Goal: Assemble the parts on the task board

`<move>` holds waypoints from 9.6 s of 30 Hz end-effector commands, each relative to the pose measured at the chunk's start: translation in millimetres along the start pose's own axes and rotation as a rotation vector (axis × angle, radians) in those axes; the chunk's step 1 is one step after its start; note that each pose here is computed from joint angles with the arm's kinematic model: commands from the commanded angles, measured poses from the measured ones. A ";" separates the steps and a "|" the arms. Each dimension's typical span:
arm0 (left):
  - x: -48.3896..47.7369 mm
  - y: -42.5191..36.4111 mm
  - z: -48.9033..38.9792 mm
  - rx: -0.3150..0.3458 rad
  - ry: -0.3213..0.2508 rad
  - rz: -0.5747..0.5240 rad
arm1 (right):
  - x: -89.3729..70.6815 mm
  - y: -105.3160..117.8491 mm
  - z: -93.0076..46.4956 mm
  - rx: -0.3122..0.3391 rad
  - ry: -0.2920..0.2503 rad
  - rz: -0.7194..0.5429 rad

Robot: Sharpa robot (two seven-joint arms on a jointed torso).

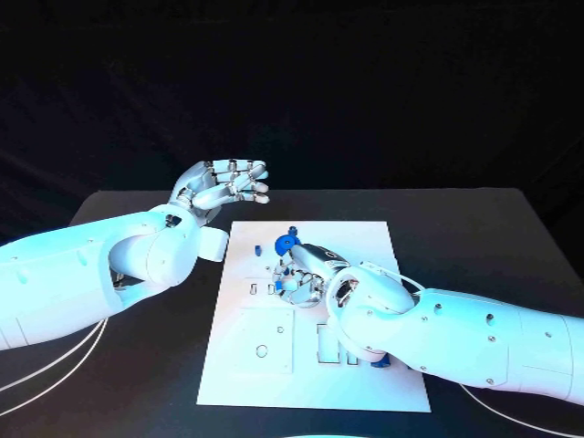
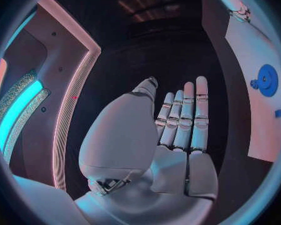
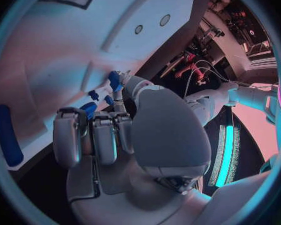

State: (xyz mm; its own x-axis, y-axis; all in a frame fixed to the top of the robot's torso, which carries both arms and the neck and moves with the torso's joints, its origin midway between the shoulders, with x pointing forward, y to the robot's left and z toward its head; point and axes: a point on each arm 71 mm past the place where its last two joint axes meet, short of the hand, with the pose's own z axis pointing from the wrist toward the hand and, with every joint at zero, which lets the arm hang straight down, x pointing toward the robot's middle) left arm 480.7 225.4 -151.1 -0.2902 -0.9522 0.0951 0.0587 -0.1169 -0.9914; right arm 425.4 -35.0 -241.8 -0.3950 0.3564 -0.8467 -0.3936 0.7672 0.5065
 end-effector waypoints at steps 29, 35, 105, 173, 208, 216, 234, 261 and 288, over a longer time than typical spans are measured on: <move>1.5 0.4 0.6 0.000 0.019 -0.013 | 8.2 -2.6 4.4 0.003 0.018 -0.036; 0.8 0.4 0.4 0.000 0.017 -0.012 | 8.3 -2.2 4.6 -0.002 0.017 -0.037; 23.1 71.3 14.1 -0.741 0.480 1.060 | -157.7 -127.2 -74.5 0.000 -0.334 0.343; 34.0 82.8 10.1 -0.822 0.559 0.865 | -150.4 -138.9 -63.8 0.058 -0.295 0.305; 36.6 79.3 4.1 -0.662 0.428 1.147 | -150.4 -141.5 -67.3 0.056 -0.288 0.293; 39.6 82.7 3.6 -0.674 0.452 1.156 | -150.1 -141.2 -67.3 0.054 -0.286 0.293; 38.0 89.6 0.4 -0.715 0.504 1.185 | -150.2 -141.6 -67.6 0.055 -0.284 0.293; 38.0 94.2 -2.7 -0.737 0.532 1.188 | -150.0 -143.8 -66.6 0.060 -0.280 0.292; 45.8 97.8 1.2 -0.751 0.559 1.166 | -147.1 -144.7 -66.9 0.065 -0.284 0.302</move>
State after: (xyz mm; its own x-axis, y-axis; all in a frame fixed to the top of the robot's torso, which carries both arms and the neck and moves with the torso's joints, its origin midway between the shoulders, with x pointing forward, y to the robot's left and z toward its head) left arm 477.3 174.3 -241.0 -0.7339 -0.1726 -0.6569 0.0563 0.9484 -0.3120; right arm 485.5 -235.4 -179.5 -0.2304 0.6997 -0.6762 -0.2280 0.6367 0.7366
